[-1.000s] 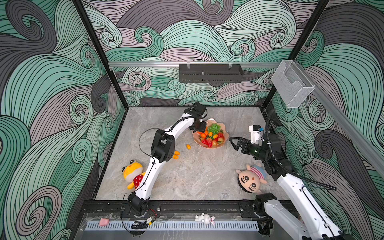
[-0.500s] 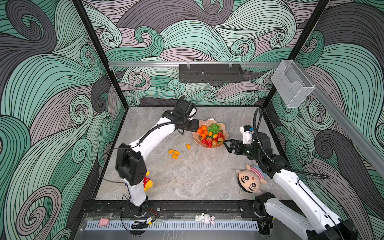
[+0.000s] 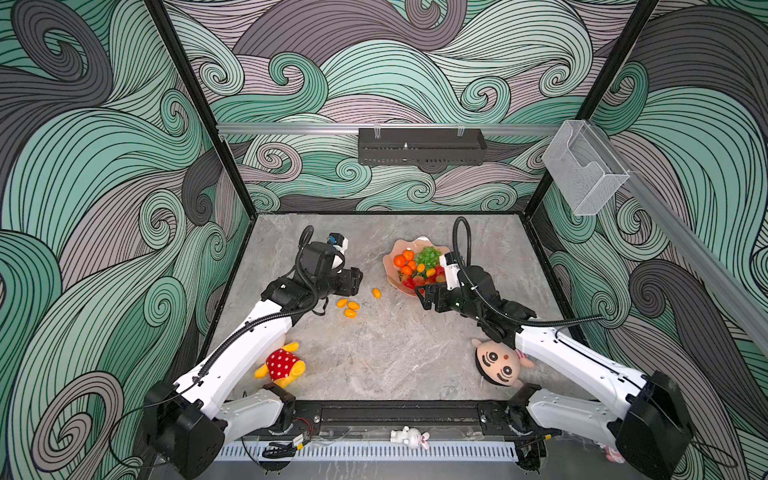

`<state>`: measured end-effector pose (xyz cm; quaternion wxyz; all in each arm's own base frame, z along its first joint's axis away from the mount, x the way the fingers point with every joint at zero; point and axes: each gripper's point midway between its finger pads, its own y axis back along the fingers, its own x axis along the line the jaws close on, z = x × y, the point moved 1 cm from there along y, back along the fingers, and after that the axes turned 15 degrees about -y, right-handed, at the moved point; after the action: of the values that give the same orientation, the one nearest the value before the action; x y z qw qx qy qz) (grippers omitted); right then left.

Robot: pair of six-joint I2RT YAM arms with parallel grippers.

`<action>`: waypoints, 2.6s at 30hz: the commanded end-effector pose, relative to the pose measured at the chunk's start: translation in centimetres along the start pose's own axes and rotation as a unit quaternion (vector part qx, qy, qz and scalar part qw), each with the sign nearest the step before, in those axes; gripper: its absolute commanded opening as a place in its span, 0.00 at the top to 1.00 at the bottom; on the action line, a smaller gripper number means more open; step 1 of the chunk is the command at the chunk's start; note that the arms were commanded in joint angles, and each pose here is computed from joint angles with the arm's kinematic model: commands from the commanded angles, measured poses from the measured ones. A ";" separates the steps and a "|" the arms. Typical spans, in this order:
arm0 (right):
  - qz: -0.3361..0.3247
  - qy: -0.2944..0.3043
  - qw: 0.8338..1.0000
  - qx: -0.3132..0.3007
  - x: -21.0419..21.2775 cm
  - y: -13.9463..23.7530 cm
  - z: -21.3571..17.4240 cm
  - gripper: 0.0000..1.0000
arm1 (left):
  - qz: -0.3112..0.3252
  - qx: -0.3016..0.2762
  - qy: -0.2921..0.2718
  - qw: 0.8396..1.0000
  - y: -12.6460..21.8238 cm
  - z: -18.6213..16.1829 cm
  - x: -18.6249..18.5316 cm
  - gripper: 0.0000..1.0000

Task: Place and organize the fake fruits in the fruit bowl
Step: 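Withdraw the left arm from the bowl while the right gripper moves toward the yellow kumquats, then lower the right gripper over the lone yellow kumquat nearest the bowl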

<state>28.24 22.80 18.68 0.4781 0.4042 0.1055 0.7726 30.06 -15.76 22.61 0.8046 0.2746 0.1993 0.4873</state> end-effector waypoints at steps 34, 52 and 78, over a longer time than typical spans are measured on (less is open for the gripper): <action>-0.137 0.177 0.950 0.217 6.2 -14.6 -3.7 0.30 | -0.025 -0.055 0.239 0.969 0.7 -1.4 7.6 0.30; -0.211 0.193 0.922 0.260 3.7 -19.0 -5.5 0.45 | -0.038 -0.008 0.269 0.962 -0.5 -2.6 8.3 0.31; -0.223 0.190 0.909 0.296 2.6 -20.6 -6.9 0.50 | -0.059 -0.005 0.268 0.961 -1.0 -2.6 8.0 0.33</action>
<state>36.02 37.47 4.85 0.4686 0.3404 0.4936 0.6488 32.28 -8.27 18.08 0.7386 0.1276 0.4332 0.5006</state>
